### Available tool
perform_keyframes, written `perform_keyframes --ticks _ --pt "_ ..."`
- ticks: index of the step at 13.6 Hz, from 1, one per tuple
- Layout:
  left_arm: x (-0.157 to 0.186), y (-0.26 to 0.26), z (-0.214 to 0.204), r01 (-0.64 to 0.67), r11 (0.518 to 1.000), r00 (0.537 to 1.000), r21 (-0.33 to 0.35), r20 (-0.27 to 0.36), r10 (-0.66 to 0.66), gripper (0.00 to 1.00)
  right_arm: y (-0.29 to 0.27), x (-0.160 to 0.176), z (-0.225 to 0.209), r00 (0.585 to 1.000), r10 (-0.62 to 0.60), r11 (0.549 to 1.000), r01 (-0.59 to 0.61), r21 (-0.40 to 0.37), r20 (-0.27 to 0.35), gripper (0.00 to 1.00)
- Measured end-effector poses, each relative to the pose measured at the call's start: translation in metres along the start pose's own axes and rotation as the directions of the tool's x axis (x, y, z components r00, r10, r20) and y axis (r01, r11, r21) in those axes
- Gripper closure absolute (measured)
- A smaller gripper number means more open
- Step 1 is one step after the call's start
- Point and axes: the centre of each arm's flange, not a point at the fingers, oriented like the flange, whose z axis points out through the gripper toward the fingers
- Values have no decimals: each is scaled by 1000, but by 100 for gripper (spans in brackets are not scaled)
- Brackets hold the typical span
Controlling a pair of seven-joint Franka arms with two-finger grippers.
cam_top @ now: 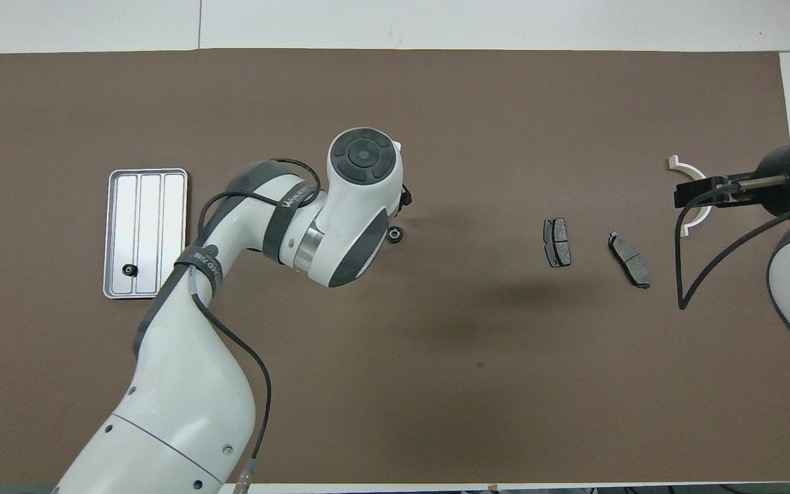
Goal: Place bearing gear from tray to pile
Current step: 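Carry the bearing with the left gripper to mid-table and release it, then return the left gripper to the tray while the right gripper reaches the bearing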
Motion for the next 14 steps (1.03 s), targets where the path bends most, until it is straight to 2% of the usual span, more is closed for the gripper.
perform_keyframes --ticks 2,5,9,13,14 --pt "27 -28 -26 -4 1000 1000 15 18 4 0 -2 6 5 1000 -1 1000 1 -1 -17 0" --pt "60 -80 -30 -60 997 997 38 53 58 0 -17 21 20 999 23 1000 -23 2 -26 0" --pt "120 -198 -34 -197 980 975 21 109 194 0 -81 51 66 997 33 999 -32 18 -63 0" --pt "176 -278 -19 -328 944 940 -30 91 329 1 -162 73 133 996 73 997 -72 19 -44 0" --pt "186 -291 -13 -354 934 932 -41 71 356 7 -192 71 148 995 87 996 -86 14 -44 0"
